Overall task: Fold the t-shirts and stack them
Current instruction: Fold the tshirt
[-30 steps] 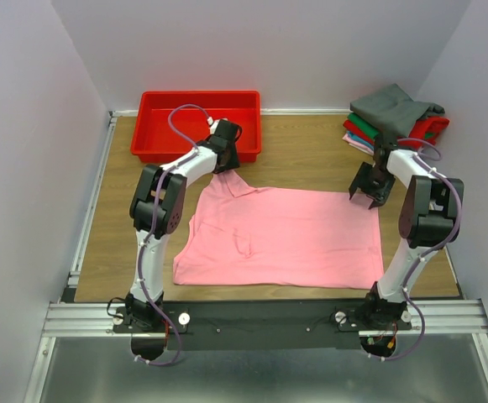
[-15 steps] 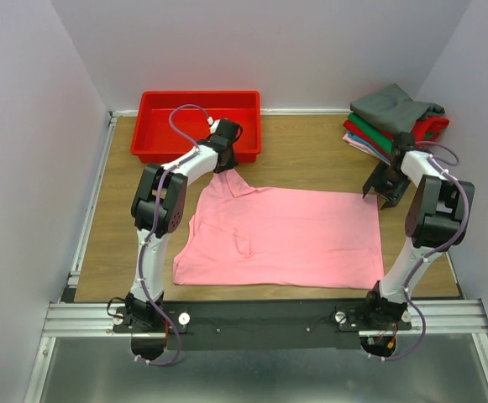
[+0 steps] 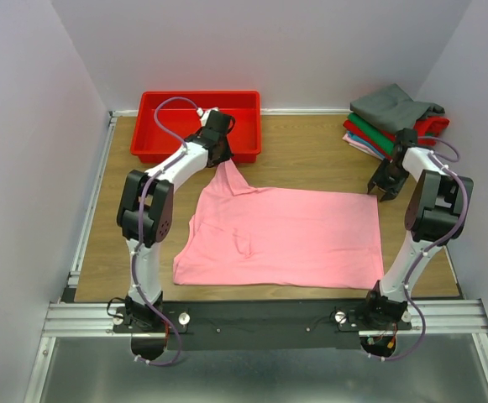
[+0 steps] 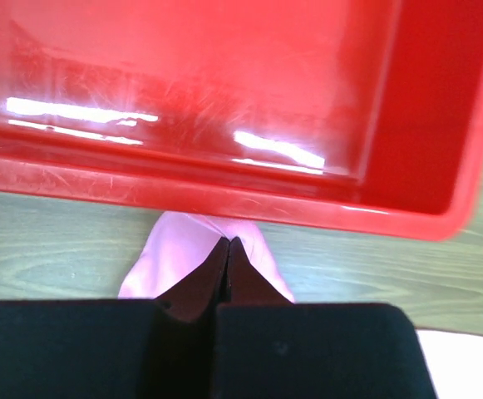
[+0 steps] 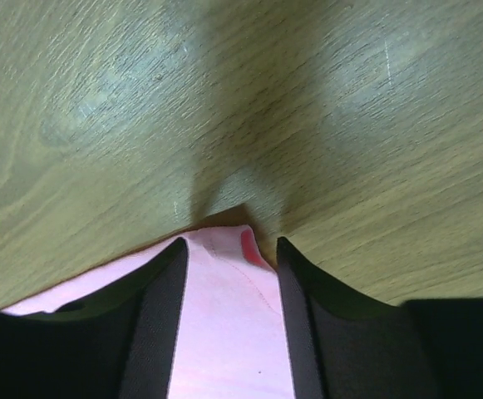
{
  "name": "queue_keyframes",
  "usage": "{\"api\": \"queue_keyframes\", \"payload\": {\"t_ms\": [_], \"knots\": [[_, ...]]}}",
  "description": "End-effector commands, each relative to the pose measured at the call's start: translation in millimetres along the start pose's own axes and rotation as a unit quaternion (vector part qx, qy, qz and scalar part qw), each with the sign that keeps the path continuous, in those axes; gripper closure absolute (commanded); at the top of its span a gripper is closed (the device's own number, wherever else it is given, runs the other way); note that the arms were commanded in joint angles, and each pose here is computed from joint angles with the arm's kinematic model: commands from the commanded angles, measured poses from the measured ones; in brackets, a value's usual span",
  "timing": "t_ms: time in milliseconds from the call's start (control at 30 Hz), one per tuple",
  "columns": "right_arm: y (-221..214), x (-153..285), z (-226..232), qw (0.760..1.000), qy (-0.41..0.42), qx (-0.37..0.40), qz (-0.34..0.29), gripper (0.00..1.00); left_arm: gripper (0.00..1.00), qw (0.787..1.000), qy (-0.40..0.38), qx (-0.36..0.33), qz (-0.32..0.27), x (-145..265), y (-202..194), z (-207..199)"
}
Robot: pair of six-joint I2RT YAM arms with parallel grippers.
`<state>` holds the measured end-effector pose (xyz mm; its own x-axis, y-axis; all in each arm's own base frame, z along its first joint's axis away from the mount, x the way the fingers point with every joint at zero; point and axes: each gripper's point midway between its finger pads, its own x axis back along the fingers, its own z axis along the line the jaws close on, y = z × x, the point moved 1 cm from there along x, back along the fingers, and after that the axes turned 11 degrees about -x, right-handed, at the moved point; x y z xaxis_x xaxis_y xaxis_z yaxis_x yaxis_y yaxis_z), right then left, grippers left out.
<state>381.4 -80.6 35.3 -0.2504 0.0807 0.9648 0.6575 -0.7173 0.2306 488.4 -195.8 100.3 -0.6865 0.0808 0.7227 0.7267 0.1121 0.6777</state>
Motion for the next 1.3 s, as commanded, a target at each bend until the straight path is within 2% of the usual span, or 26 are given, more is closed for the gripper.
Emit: {"api": "queue_keyframes", "payload": {"t_ms": [0,100,233,300,633,833,967,1033,1067,1133,1267], "knots": [[-2.9,-3.3,-1.9,1.0,0.004,0.006,0.005,0.51,1.0,0.999,-0.029,0.025,-0.009,21.7,13.1,-7.6],[-13.4,-6.8,-2.8,1.0,0.009,0.003,0.022,0.6,1.0,0.999,-0.034,0.027,-0.008,25.8,14.2,-7.9],[-16.0,-9.3,-2.9,1.0,0.009,-0.001,0.028,0.93,1.0,0.999,-0.034,0.032,-0.008,26.1,18.6,-1.2],[-13.8,-9.5,-0.8,1.0,0.011,-0.002,0.027,0.97,1.0,0.999,-0.03,0.031,-0.013,24.2,24.3,5.4],[32.0,4.2,47.7,0.996,0.087,-0.006,0.001,0.98,1.0,0.998,-0.049,0.021,-0.028,12.2,68.4,12.3],[53.2,24.2,64.8,0.993,0.118,0.009,-0.026,0.98,1.0,0.997,-0.06,0.021,-0.041,23.5,87.4,12.7],[47.4,33.7,55.9,0.993,0.111,0.024,-0.034,0.98,1.0,0.997,-0.072,0.023,-0.002,29.5,53.5,15.1],[36.6,32.3,45.9,0.994,0.1,0.032,-0.029,0.98,1.0,0.996,-0.079,0.03,-0.002,43.6,47.1,15.9],[33.6,32.2,40.7,0.995,0.092,0.035,-0.031,0.99,1.0,0.996,-0.08,0.032,0.017,43.6,28.4,19.5],[26.1,37.3,32.8,0.994,0.089,0.041,-0.039,0.98,1.0,0.995,-0.088,0.041,0.007,61.3,27.6,20.4],[18.8,48.8,23.4,0.994,0.086,0.044,-0.057,0.98,1.0,0.994,-0.094,0.054,0.026,79.3,-1.4,26.2]]}}
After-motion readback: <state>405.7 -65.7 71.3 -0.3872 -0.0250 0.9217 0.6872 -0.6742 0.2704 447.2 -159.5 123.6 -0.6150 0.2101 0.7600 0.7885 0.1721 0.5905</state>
